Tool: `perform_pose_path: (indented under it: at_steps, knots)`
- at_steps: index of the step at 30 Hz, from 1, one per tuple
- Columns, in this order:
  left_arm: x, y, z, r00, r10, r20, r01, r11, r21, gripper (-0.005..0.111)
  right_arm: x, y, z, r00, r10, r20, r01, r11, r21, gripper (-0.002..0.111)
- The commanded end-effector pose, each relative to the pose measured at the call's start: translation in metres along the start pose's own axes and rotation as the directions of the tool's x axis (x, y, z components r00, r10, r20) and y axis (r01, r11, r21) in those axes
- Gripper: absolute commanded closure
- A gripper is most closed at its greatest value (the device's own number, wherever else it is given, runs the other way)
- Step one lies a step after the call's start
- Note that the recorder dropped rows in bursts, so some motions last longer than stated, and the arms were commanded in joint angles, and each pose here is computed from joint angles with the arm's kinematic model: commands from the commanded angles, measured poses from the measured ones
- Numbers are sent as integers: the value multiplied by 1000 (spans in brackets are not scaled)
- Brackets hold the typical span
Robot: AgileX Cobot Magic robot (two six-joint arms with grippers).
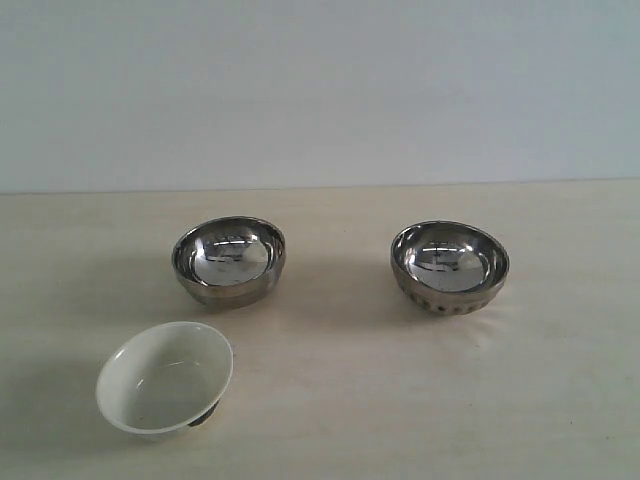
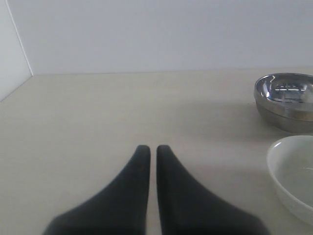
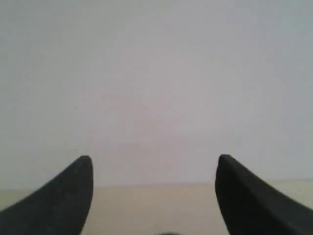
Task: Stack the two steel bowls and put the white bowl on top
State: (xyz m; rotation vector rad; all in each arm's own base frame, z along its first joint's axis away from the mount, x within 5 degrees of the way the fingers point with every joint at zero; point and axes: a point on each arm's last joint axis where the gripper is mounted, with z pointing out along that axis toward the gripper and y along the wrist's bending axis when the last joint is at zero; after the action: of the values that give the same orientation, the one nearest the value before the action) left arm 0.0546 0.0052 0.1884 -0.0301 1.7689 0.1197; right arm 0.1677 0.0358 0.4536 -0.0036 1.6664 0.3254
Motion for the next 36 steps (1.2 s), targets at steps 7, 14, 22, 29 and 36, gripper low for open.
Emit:
perform_pose_path:
  at_steps: [7, 14, 22, 29, 36]
  knots:
    - [0, 0, 0, 1000, -14, 6, 14, 1000, 0, 103, 78, 35, 110, 907, -39, -420, -29, 987, -155, 45]
    - [0, 0, 0, 1000, -14, 6, 14, 1000, 0, 103, 142, 78, 160, 865, -91, -494, -35, 970, -241, 45]
    - [0, 0, 0, 1000, -14, 6, 14, 1000, 0, 103, 213, 111, 213, 781, -109, -615, -61, 967, -248, 45]
    - [0, 0, 0, 1000, -14, 6, 14, 1000, 0, 103, 273, 148, 256, 752, -129, -647, -72, 959, -274, 45]
    - [0, 0, 0, 1000, -14, 6, 14, 1000, 0, 103, 316, 152, 288, 723, -84, -685, -101, 969, -226, 45]
